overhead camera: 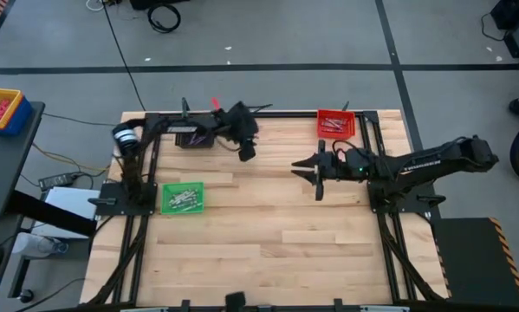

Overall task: Sort crayons
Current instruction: Put the pink crayon into the red bin

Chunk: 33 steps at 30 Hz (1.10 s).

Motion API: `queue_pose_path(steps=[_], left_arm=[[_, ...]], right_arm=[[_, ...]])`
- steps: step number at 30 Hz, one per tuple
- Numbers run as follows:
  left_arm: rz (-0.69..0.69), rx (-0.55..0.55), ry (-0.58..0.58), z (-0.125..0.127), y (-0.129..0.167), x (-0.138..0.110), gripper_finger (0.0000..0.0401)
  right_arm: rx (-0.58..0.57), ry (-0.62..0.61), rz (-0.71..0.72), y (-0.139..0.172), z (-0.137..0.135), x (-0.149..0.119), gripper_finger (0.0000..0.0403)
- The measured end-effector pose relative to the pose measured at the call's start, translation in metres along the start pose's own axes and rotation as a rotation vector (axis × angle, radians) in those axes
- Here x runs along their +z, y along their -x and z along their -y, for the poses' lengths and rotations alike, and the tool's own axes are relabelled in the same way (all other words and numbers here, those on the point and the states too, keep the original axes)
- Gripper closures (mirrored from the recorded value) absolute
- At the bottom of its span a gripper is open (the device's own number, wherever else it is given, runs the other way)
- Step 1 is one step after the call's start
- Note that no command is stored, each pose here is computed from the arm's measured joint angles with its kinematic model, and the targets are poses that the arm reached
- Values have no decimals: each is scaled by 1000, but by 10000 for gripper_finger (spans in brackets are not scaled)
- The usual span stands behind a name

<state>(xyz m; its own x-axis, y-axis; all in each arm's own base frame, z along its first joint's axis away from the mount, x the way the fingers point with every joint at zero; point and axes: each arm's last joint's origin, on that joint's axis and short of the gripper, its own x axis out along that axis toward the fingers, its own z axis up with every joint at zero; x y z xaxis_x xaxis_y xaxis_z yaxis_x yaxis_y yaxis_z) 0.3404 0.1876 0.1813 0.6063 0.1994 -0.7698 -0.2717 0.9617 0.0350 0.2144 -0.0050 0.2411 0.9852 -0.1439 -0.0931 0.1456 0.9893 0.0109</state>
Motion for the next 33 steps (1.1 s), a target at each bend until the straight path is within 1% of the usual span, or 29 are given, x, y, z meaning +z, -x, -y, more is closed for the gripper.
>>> queue_pose_path(steps=[3, 6, 8, 10, 14, 18, 20, 25, 29, 33], left_arm=[[-115, -3, -97, -18, -20, 5, 223], [-194, -16, -207, -32, -34, 4, 206], [-178, -5, -264, -40, -38, 9, 202], [-164, -2, -290, -44, -37, 13, 200], [-139, 8, -291, -54, -34, 16, 200], [-130, -46, -243, -69, -36, 8, 207], [-152, -56, -224, -74, -38, 2, 213], [-125, -63, -224, -79, -45, 0, 224], [-166, -95, -209, -78, -53, -9, 225], [-171, -103, -206, -78, -55, -11, 225]], right_arm=[[-24, 11, -2, 1, -6, -2, 296], [-29, 11, 15, 2, -9, -1, 296], [-25, 6, 38, 2, -10, 1, 296], [-14, 6, 41, 2, -10, 2, 296], [-14, 32, 41, 2, -10, 2, 296], [-14, 70, 42, 2, -10, 2, 296], [-15, 75, 42, 2, -10, 2, 296], [-14, 76, 45, 2, -10, 3, 296], [-19, 76, 46, 2, -10, 3, 296], [-22, 75, 45, 2, -10, 3, 296]])
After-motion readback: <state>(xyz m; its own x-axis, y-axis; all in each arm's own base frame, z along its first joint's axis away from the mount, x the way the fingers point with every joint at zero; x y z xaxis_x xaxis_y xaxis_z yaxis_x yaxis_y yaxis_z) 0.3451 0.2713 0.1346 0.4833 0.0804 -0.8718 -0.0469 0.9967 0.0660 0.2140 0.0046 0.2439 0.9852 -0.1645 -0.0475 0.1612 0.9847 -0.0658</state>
